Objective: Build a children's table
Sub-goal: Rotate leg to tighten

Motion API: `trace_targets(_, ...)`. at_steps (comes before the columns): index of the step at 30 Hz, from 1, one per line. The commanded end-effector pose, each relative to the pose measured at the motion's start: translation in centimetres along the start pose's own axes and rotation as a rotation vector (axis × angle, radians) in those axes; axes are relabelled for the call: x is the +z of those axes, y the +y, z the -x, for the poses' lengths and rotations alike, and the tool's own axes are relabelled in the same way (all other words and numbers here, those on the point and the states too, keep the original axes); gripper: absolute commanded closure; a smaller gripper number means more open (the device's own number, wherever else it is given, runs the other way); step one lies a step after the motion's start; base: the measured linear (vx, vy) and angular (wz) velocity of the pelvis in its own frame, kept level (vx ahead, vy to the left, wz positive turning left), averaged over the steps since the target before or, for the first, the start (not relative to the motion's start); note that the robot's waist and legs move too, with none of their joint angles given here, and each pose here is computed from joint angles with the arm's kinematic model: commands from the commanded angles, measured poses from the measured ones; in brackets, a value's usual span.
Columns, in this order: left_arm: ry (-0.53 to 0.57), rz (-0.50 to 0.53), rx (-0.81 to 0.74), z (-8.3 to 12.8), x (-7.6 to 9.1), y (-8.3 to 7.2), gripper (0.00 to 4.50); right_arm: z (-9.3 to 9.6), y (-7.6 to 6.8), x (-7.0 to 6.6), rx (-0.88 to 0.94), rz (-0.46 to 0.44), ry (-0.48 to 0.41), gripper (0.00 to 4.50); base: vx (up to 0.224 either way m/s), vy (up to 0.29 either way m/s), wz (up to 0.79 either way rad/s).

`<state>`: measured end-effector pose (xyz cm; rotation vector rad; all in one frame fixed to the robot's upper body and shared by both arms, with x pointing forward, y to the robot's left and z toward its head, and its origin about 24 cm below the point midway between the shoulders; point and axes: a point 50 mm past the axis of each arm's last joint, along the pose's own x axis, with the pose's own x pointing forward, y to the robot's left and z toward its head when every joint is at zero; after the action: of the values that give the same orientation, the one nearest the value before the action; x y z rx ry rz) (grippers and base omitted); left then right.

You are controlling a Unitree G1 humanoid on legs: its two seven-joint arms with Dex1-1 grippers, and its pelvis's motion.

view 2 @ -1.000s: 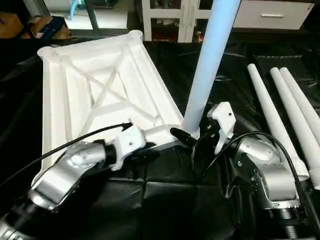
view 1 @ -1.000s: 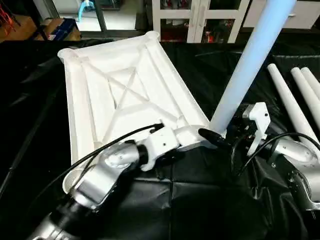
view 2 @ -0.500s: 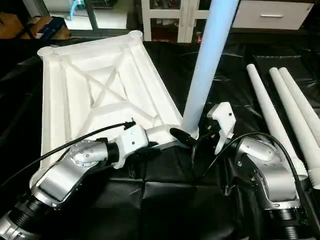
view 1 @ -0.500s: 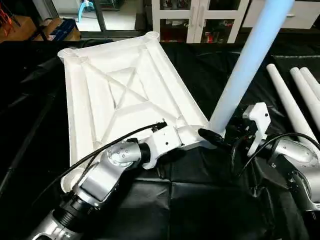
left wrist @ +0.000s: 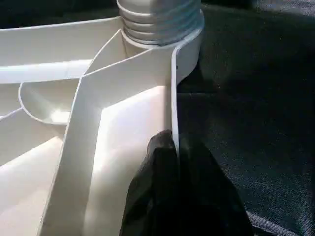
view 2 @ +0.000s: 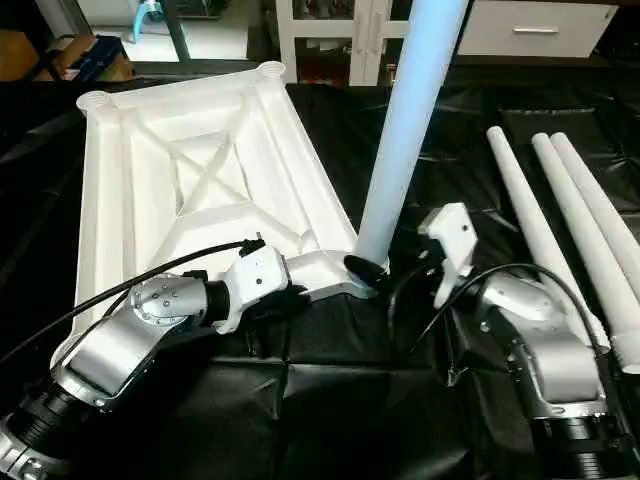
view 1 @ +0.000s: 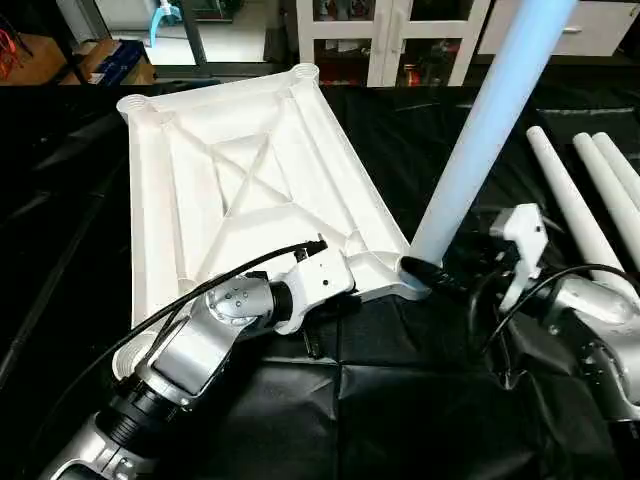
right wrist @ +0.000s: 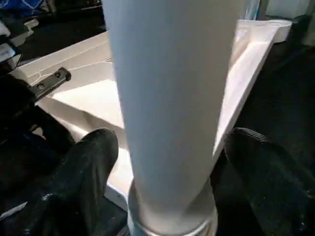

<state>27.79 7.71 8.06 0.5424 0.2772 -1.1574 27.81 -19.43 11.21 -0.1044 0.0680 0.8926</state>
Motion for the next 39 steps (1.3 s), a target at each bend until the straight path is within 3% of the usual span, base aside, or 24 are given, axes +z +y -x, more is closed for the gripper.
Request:
trace_targets(1,0.157,0.082,-0.075,-0.5,-3.5,-1.7,4.50,0.3,-0.1,0.0,0.015,-0.018,0.002,0.89,0.000,0.000,0.00)
trace_targets(14,0.152,0.082,-0.101,-0.3,-3.4,-1.9,4.50,0.2,0.0,-0.7,0.073,-0.050,0.045,1.86,0.000,0.000,0.00)
trace_targets(15,0.151,0.082,-0.103,-0.3,-3.4,-2.0,4.50,0.1,0.1,-0.8,0.077,-0.052,0.049,2.13,0.000,0.000,0.00)
trace_targets(19,0.151,0.078,-0.112,-0.2,-3.4,-2.0,4.50,0.0,0.0,-1.0,0.083,-0.055,0.056,2.43,0.000,0.000,0.00)
trace_targets(29,0.148,0.092,-0.120,0.0,-3.3,-2.5,4.50,-0.6,0.3,-1.8,0.078,-0.069,0.082,2.59,0.000,0.000,0.00)
trace_targets(35,0.110,0.193,0.040,-0.9,-2.2,-1.4,4.50,-2.0,-0.2,-3.2,-0.136,-0.088,0.106,2.59,0.000,0.000,0.00)
trace_targets(36,0.081,0.278,0.124,-1.6,-1.5,-0.9,4.50,-2.9,-0.7,-4.2,-0.333,-0.146,0.102,2.60,0.000,0.000,0.00)
trace_targets(37,0.062,0.323,0.179,-2.0,-1.0,-0.5,4.50,-3.6,-0.7,-4.7,-0.416,-0.184,0.102,2.60,0.000,0.000,0.00)
trace_targets(39,0.052,0.351,0.212,-2.3,-0.7,-0.2,4.50,-4.0,-0.6,-5.0,-0.463,-0.207,0.104,2.61,0.000,0.000,0.00)
